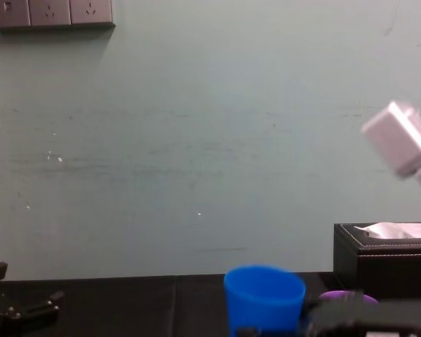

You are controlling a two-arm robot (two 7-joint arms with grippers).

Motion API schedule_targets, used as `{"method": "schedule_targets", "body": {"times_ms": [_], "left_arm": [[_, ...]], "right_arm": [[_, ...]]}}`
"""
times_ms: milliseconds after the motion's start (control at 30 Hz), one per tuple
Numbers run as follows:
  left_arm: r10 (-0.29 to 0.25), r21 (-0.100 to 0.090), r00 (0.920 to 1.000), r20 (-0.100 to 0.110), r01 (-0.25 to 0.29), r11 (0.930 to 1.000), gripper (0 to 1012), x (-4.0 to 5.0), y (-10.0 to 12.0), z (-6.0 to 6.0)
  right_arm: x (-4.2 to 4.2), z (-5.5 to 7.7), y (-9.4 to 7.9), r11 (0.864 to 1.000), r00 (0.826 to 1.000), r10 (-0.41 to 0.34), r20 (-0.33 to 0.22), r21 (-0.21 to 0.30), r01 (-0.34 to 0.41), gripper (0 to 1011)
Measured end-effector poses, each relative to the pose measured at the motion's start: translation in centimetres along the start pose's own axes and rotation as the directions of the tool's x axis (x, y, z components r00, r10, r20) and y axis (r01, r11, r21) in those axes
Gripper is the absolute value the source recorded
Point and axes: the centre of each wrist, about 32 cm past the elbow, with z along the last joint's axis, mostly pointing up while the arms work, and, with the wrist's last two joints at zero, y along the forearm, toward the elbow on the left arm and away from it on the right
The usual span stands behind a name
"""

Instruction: Stack the three plastic cups sequentially using one hand.

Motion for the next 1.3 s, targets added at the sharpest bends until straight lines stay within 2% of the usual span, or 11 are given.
{"method": "schedule_targets", "body": {"times_ms": [33, 100, 200, 300, 367, 867, 1300], "left_arm": [[0.0, 0.0, 1.0, 0.0, 0.0, 1.0, 1000, 0.0, 0.0, 0.0], [0.0, 0.0, 1.0, 0.0, 0.0, 1.0, 1000, 0.0, 0.0, 0.0], [0.0, 0.0, 1.0, 0.0, 0.0, 1.0, 1000, 0.0, 0.0, 0.0], [0.0, 0.0, 1.0, 0.0, 0.0, 1.0, 1000, 0.0, 0.0, 0.0], [0.0, 0.0, 1.0, 0.0, 0.0, 1.0, 1000, 0.0, 0.0, 0.0], [0.0, 0.0, 1.0, 0.0, 0.0, 1.0, 1000, 0.0, 0.0, 0.0], [0.0, 0.0, 1.0, 0.0, 0.0, 1.0, 1000, 0.0, 0.0, 0.0]], "right_arm": [[0.0, 0.0, 0.0, 1.0, 1.0, 0.0, 0.0, 0.0, 0.0, 705], [0.64, 1.1, -0.6, 1.0, 1.0, -0.012, 0.017, 0.013, 0.012, 705], [1.4, 1.9, -1.3, 0.999, 0.999, -0.029, 0.026, 0.027, 0.028, 706], [1.9, 2.2, -1.8, 0.999, 0.999, -0.04, 0.027, 0.034, 0.04, 705], [2.54, 2.4, -2.4, 0.998, 0.998, -0.061, 0.028, 0.034, 0.06, 706], [4.75, 2.1, -3.6, 0.989, 0.99, -0.141, 0.01, 0.038, 0.141, 706], [5.54, 1.4, -3.4, 0.985, 0.985, -0.174, -0.005, 0.014, 0.175, 705]]}}
